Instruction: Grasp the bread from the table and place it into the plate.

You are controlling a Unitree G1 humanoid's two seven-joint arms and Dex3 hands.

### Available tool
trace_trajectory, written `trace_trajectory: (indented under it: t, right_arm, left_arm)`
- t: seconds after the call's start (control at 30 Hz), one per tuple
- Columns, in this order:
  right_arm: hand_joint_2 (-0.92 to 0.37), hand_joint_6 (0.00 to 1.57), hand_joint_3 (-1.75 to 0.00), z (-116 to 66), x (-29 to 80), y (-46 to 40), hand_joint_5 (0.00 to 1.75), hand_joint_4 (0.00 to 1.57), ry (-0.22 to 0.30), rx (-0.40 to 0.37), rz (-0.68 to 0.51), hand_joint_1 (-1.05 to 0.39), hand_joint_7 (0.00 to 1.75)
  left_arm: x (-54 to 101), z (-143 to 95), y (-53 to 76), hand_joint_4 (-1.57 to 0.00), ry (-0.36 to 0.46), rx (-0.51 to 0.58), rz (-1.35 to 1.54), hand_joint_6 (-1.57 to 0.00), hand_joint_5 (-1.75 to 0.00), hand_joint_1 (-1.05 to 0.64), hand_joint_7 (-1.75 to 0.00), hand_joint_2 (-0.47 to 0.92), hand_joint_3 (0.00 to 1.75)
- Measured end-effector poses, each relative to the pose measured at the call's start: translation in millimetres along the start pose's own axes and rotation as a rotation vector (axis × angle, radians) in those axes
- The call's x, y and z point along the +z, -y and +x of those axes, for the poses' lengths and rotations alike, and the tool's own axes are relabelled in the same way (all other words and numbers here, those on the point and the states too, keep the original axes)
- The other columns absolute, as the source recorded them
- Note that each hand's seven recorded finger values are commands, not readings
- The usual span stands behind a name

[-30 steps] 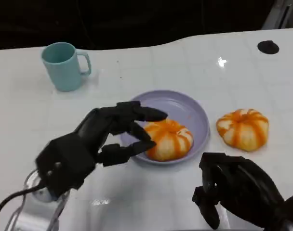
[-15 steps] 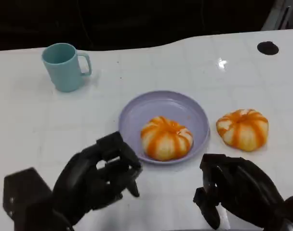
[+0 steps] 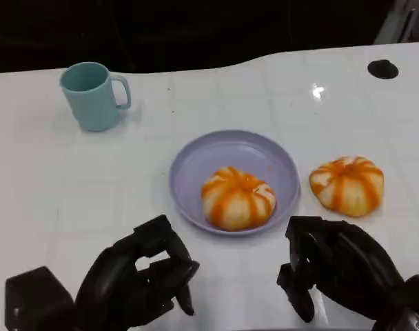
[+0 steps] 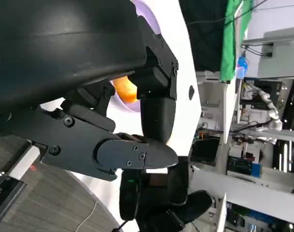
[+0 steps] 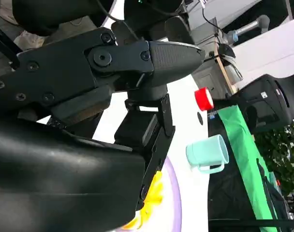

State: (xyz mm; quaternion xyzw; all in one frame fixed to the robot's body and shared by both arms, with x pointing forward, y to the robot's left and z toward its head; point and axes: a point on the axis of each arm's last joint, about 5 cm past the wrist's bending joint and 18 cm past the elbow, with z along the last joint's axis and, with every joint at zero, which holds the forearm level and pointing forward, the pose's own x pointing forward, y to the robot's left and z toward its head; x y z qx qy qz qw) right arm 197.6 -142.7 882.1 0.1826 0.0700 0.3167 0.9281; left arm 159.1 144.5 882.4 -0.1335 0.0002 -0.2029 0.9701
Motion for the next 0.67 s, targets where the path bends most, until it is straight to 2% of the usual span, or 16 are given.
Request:
trace_trajectory:
  t: [0.3, 0.67]
  right_arm:
    - [-0.92, 1.09, -0.43, 3.1, 1.0, 3.8, 1.62, 1.27, 0.007, -0.004, -0.019, -0.92, 1.56]
    - [-0.92, 1.09, -0.42, 3.2, 2.0, 4.8, 1.62, 1.28, 0.020, -0.001, -0.031, -0.93, 1.56]
  left_arm:
    - [-5.5, 4.3, -10.3, -0.87, 0.001, -0.009, 0.003, -0.63, -1.75, -0.58, -1.75, 0.92, 0.29]
    - [-7.9, 5.4, -10.8, -0.88, -0.013, -0.032, -0.025, -0.66, -1.75, -0.57, -1.75, 0.92, 0.27]
